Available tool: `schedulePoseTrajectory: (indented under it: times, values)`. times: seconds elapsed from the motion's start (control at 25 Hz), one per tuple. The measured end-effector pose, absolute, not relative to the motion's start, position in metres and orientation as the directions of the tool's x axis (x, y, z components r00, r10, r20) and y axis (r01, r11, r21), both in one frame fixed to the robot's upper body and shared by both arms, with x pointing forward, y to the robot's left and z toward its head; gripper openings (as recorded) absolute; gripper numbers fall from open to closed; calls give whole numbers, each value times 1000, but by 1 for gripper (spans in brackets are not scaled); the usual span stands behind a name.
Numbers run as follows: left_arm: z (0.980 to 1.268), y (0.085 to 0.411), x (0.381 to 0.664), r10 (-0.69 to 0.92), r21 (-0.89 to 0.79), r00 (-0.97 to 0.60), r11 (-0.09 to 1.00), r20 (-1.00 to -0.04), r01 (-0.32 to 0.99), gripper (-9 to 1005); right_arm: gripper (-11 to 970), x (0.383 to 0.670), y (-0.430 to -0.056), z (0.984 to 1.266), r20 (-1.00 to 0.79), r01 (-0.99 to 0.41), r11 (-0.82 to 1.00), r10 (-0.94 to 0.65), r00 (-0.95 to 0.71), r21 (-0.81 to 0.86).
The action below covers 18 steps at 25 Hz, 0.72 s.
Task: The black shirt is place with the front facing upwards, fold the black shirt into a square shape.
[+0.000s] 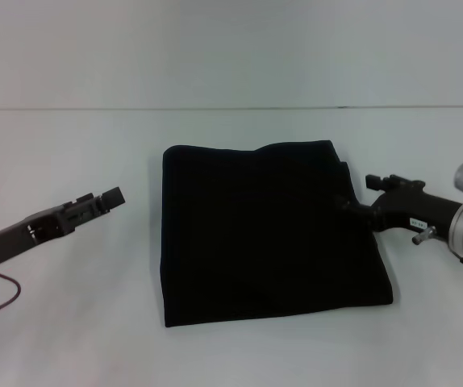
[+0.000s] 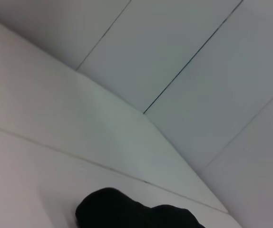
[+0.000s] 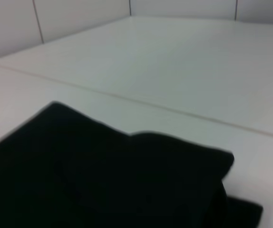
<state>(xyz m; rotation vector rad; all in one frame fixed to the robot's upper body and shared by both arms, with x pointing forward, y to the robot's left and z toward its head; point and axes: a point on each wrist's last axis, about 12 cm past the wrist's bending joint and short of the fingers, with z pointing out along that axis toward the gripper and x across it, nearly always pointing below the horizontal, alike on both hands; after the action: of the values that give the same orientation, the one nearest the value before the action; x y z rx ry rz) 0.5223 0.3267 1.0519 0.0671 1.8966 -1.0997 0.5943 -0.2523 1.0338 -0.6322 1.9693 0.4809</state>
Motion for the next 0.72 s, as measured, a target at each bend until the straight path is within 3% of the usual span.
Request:
schedulePoseTrajectory:
  times: [0.24, 0.4, 0.72]
  values:
    - [1069, 320, 551, -409, -825, -765, 497, -498, 271, 940, 805, 579, -266, 1049, -945, -686, 727, -200, -257, 33]
    - [1075, 304, 575, -361, -845, -871, 523, -335, 109, 939, 806, 555, -269, 1041, -954, -759, 648, -261, -148, -60]
    - [1067, 272, 599, -327, -785, -889, 617, -320, 56, 939, 808, 511, -277, 1019, -959, -785, 616, -256, -121, -66]
